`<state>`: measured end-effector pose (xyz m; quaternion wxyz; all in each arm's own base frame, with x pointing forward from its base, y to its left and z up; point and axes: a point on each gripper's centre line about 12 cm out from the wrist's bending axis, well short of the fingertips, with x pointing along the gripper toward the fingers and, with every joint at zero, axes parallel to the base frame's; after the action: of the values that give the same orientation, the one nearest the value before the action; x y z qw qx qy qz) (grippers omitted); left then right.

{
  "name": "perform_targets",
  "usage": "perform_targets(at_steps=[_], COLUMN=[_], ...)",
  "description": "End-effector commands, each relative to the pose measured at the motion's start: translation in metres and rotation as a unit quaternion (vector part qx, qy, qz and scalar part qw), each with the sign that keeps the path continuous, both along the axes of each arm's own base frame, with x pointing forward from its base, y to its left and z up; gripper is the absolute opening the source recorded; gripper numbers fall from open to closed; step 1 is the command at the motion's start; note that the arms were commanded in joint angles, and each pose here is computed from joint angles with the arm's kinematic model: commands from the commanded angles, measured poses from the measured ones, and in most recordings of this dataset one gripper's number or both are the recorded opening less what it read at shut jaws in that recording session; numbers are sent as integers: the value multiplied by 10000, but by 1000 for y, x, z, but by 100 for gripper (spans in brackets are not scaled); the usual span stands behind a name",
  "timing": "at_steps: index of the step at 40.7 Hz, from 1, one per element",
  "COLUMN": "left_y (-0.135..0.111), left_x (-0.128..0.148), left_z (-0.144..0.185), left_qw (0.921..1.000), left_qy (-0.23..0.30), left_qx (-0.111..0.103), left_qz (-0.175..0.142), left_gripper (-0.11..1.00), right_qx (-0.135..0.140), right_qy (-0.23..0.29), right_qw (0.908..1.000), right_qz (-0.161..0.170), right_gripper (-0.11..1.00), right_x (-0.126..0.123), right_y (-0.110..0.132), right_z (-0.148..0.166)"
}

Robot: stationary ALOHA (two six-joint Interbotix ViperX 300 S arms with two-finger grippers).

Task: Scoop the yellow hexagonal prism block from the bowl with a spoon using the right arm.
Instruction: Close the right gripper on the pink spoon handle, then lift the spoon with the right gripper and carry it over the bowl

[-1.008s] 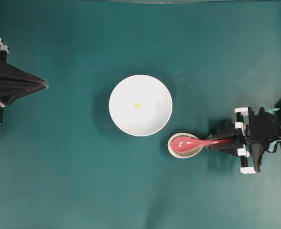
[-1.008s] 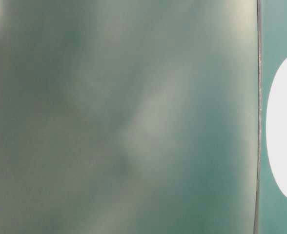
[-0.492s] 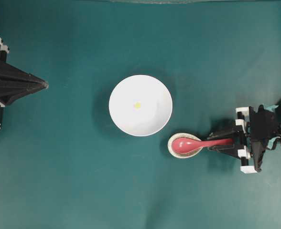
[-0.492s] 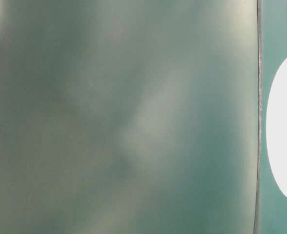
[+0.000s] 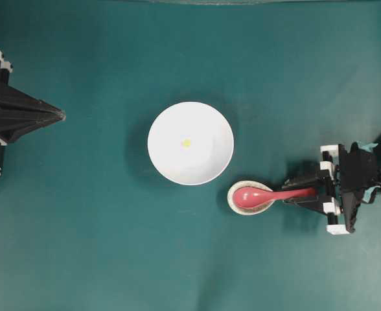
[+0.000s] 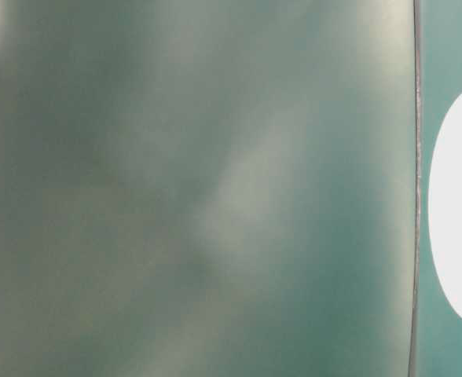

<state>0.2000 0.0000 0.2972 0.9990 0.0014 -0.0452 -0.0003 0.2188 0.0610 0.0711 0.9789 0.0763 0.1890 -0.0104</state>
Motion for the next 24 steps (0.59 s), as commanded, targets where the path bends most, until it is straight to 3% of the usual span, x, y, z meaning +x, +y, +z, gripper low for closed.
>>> perform_targets(at_steps=[1, 24], left_y=[0, 0], left_x=[3, 3], left_z=[11, 11], left_qw=[9999, 9999], left_qy=[-138, -138], left_qx=[0, 0], left_qz=[-3, -3], left_gripper=[0, 0], right_qx=[45, -47], right_qy=[-155, -348], right_qw=[9999, 9994], right_qz=[8, 43], right_gripper=[42, 42], right_x=[2, 4], right_y=[1, 1], right_z=[6, 10])
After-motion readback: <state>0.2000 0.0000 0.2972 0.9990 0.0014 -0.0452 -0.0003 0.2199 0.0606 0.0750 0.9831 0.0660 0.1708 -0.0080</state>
